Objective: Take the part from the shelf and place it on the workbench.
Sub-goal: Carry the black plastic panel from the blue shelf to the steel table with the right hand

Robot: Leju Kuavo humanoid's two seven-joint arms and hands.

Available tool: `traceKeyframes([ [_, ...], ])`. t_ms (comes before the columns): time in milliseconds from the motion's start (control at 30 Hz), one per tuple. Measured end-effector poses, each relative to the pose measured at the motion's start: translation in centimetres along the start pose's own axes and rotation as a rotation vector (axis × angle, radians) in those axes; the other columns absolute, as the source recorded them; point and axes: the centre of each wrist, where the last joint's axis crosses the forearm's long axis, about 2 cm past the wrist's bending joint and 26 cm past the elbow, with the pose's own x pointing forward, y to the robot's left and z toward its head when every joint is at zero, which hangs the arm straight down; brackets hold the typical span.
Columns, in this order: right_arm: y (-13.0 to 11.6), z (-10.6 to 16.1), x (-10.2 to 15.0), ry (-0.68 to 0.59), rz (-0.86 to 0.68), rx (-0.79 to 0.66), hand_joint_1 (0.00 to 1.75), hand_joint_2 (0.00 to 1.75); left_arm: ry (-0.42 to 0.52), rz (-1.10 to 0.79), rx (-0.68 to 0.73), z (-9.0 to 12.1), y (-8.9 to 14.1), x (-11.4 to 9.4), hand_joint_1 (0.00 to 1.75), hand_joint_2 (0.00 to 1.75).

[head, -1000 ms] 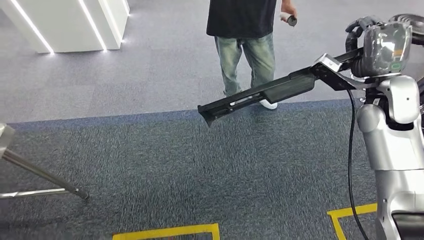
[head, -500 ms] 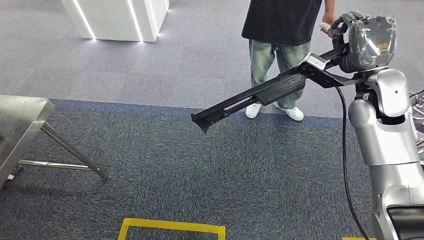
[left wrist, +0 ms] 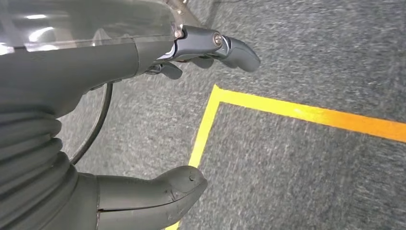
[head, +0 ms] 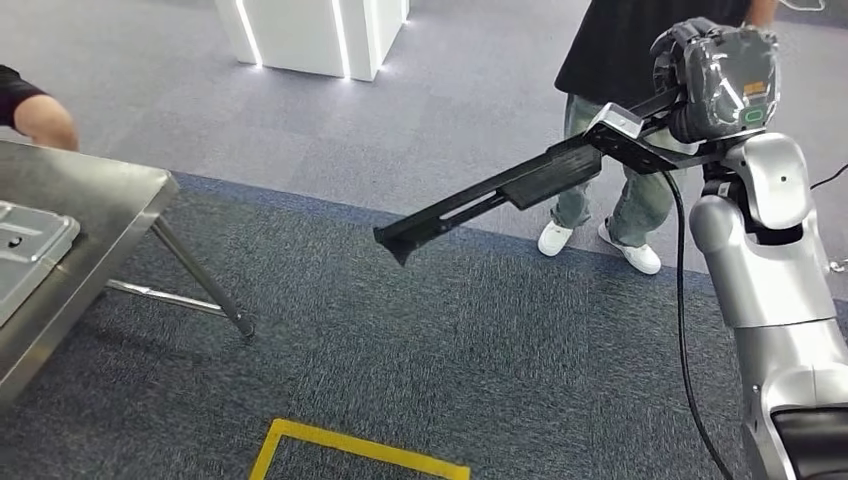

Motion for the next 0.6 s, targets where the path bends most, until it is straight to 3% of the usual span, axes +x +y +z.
traceKeyframes([
  [600, -0.34, -0.81, 0.63, -0.016, 0.000, 0.003, 1.75, 1.75, 0.005, 0.007, 0.002, 0.11, -0.02, -0.21, 0.00, 1.75],
])
